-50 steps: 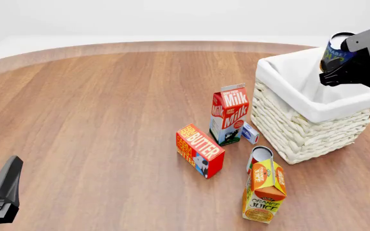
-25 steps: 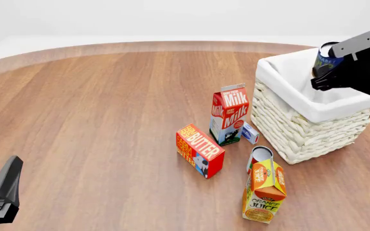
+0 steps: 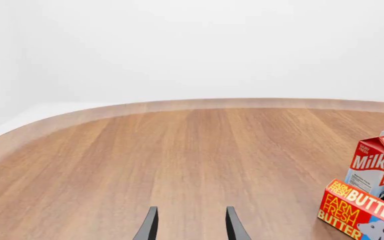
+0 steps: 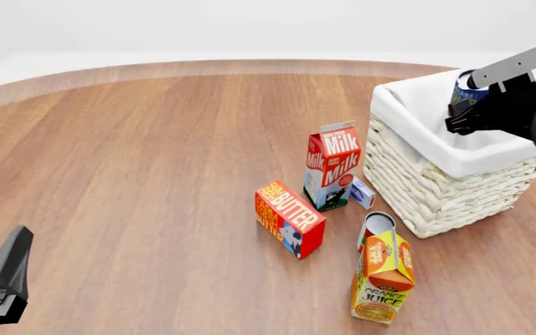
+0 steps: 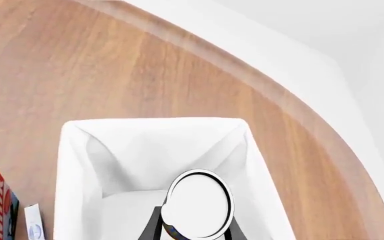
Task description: Pick up the alphabet soup, and put it in the basket.
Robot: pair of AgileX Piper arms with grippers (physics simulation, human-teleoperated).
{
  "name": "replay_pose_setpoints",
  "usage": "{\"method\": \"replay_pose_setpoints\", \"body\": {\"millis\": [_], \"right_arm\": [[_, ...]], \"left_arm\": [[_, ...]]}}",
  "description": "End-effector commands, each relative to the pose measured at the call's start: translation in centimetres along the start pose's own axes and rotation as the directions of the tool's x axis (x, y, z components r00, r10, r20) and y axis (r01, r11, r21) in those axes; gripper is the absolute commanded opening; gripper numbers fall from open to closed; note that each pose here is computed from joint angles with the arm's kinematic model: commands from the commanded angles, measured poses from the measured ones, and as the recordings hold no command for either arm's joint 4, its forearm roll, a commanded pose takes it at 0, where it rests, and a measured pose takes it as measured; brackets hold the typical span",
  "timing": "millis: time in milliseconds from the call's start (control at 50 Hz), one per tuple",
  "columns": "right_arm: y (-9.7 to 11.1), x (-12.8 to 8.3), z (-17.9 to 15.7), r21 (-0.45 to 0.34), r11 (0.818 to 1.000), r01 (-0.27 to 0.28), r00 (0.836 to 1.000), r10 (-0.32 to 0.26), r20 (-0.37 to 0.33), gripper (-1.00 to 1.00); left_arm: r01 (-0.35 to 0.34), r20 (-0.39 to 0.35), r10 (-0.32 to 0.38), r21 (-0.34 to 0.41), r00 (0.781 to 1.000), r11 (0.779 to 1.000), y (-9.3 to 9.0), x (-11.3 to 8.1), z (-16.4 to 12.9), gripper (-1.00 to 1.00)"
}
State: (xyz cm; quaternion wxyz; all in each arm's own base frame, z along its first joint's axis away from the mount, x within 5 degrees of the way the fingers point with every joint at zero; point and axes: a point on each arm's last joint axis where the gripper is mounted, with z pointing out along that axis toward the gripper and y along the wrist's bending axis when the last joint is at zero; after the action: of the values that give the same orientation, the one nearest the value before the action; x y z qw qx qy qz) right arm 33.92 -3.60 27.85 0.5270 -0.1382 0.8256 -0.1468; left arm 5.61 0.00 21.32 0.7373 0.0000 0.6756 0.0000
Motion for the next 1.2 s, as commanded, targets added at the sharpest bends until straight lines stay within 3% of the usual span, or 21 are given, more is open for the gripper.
{"method": "replay_pose_setpoints", "body": {"millis": [20,1200], "right_arm": [[-0.3,-0.1,0.7,0.006,1.000,-0.022,1.000,0.022,-0.001,-1.00],[0.4,0.8,3.7,-0.032,0.999,-0.026,0.997,0.024,-0.072,-1.00]], "left_arm": [[0.000,0.000,0.000,0.000,1.000,1.000,0.0,0.0,0.0,1.00],[0.000,0.000,0.000,0.000,1.000,1.000,0.0,0.0,0.0,1.00]]}}
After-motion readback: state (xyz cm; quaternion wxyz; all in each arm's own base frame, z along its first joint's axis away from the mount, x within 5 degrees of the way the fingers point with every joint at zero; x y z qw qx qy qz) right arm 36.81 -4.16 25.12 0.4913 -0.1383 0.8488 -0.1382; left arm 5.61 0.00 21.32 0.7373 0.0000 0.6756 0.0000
